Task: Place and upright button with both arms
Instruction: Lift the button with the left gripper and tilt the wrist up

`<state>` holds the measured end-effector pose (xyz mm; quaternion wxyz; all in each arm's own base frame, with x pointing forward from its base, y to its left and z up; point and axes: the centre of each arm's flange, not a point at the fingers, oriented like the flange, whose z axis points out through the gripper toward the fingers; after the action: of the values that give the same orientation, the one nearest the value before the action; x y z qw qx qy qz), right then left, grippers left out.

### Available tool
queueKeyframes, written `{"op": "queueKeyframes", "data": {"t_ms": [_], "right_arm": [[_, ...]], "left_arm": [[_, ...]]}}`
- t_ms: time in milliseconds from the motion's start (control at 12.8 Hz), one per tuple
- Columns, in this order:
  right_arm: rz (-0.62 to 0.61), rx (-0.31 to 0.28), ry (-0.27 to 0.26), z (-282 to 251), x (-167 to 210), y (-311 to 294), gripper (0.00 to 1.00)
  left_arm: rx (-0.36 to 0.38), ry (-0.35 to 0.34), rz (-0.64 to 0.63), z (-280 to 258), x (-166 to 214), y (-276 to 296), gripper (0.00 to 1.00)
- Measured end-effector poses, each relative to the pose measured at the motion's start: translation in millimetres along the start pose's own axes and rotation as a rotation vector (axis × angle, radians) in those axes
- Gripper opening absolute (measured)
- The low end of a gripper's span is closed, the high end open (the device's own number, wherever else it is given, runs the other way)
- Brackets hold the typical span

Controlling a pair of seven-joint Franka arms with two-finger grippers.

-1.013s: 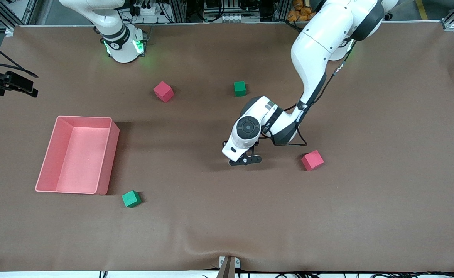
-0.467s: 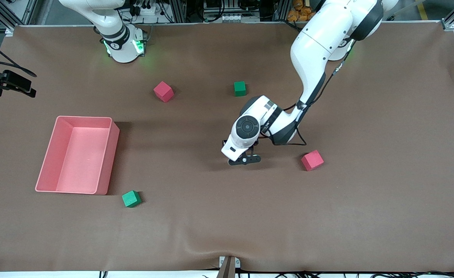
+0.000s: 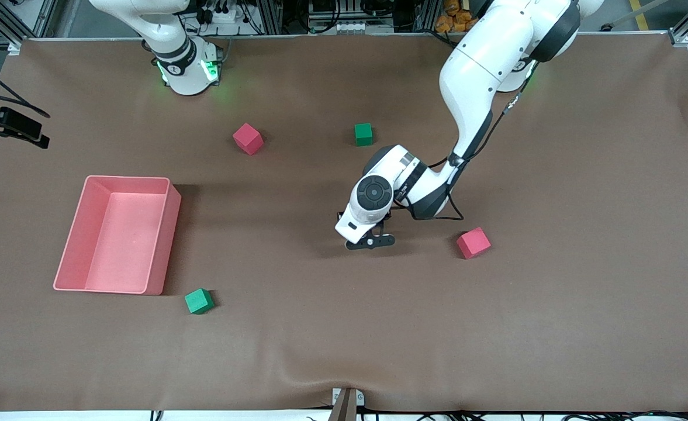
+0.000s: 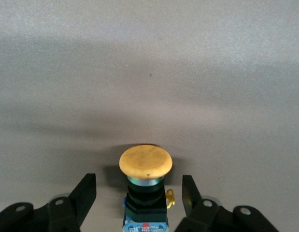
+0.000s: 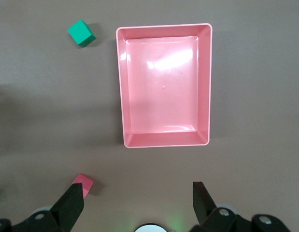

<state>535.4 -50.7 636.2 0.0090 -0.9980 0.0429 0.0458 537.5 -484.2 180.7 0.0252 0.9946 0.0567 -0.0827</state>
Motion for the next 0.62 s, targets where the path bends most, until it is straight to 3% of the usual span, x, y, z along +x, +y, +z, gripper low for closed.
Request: {"op": "queueKeyframes", "data": {"t_ms": [389, 467, 623], "right_arm": [[0.008, 0.001, 0.000, 0.9, 0.9, 4.0, 1.00], [0.007, 0.001, 0.000, 0.8, 0.9, 3.7, 1.00], [0.007, 0.001, 0.003, 0.6, 1.2, 3.6, 1.00]], "left_arm": [[0.002, -0.002, 0.002, 1.7, -1.4, 0.8, 0.75], [0.002, -0.002, 0.002, 1.7, -1.3, 0.7, 0.70], [0.003, -0.002, 0.002, 1.8, -1.4, 0.7, 0.49]]}}
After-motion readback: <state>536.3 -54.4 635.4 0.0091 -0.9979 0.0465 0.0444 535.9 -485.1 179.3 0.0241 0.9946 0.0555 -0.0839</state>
